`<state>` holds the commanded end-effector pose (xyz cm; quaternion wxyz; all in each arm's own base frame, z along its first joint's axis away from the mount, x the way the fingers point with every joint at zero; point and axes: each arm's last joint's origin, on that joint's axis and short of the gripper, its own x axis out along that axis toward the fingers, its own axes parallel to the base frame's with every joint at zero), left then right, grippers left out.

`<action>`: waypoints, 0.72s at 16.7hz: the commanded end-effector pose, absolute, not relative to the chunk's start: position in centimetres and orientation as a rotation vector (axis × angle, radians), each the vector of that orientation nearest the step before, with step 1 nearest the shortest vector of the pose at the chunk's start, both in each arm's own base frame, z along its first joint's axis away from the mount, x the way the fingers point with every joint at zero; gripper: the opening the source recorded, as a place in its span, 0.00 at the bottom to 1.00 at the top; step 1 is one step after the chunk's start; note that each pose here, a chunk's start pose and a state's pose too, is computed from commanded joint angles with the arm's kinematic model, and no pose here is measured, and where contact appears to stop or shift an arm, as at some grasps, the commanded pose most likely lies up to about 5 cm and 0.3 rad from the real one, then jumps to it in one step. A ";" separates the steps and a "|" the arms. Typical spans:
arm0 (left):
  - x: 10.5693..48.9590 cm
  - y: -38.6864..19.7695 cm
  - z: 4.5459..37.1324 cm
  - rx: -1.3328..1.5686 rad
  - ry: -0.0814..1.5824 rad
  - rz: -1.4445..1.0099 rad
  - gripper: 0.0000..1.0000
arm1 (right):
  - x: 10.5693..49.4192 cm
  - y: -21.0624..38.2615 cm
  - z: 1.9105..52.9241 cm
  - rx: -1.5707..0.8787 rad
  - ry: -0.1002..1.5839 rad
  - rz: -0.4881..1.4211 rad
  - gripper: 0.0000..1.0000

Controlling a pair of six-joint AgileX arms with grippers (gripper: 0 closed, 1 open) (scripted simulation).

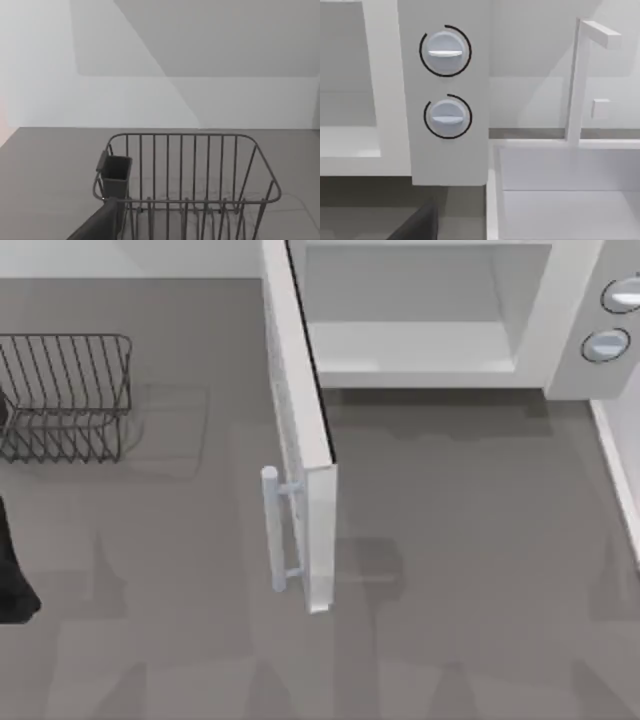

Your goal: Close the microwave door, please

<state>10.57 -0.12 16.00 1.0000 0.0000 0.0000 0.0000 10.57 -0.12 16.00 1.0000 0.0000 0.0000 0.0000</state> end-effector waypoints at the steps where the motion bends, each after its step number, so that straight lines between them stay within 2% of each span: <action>1: 10.6 -0.1 16.0 0.000 0.000 0.000 1.00 | 10.6 -0.1 16.0 0.000 0.000 0.000 1.00; 6: 10.7 -0.5 17.3 0.072 0.085 -0.065 1.00 | 10.6 -0.1 16.0 0.000 0.000 0.000 1.00; 12: 12.8 -2.0 22.3 0.328 0.392 -0.309 1.00 | 10.6 -0.1 16.0 0.000 0.000 0.000 1.00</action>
